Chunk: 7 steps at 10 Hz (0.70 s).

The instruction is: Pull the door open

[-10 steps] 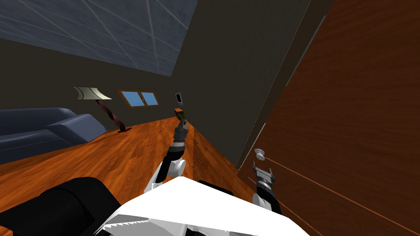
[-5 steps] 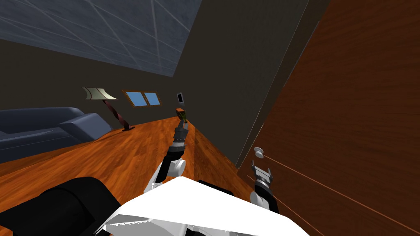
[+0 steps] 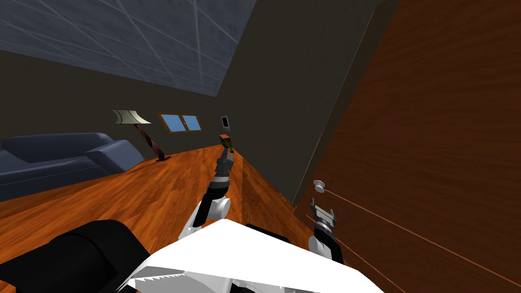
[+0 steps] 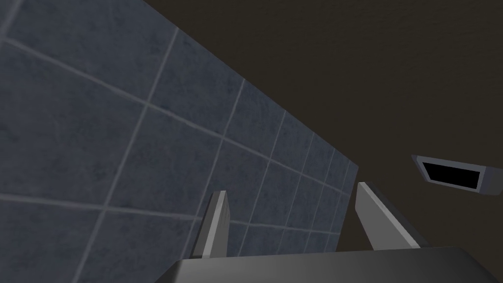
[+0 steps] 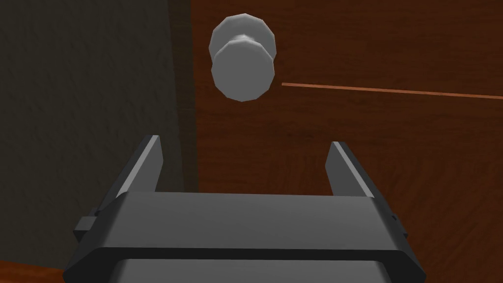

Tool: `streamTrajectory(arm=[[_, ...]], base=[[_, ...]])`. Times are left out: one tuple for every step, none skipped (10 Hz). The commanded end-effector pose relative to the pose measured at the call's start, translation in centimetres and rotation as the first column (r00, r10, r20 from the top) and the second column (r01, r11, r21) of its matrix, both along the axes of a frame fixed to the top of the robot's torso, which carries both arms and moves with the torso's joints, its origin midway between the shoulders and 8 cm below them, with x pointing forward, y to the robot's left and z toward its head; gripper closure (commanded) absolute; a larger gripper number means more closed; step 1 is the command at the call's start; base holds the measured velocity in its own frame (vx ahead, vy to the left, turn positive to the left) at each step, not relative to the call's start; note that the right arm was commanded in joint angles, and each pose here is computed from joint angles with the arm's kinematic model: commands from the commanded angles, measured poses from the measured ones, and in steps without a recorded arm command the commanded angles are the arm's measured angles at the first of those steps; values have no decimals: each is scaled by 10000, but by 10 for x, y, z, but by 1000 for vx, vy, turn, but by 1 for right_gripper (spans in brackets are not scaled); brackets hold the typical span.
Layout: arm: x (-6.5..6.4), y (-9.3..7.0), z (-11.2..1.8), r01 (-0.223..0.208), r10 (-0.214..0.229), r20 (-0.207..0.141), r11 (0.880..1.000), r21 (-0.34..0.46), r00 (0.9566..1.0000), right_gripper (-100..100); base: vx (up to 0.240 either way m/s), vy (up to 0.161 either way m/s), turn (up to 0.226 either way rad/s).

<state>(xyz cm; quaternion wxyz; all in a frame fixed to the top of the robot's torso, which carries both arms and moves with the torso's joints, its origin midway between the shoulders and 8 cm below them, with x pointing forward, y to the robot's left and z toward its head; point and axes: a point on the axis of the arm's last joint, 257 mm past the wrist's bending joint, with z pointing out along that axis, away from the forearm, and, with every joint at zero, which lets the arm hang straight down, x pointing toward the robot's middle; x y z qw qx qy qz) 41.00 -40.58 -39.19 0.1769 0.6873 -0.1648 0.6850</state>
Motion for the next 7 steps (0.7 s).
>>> streamTrajectory(arm=[[-7, -14, -1, 83, -83, -2, 10000, 7, 10000, -100], [-10, -19, -2, 114, -114, -2, 9999, 9, 9999, -100], [-16, -31, -3, 184, -184, -1, 9998, 12, 9998, -100], [-20, -38, -3, 222, -222, 0, 9998, 14, 9998, -100], [-27, -52, -3, 301, -301, 4, 9995, 15, 9995, -100], [-35, -65, -3, 377, -377, 11, 9993, 15, 9993, -100], [-38, -72, -2, 413, -413, 16, 9991, 14, 9991, -100]], base=[[116, -29, 44], [191, -19, 54], [180, 20, 66], [176, 15, 48], [172, -18, 53], [181, -20, 82], [166, -11, 56]])
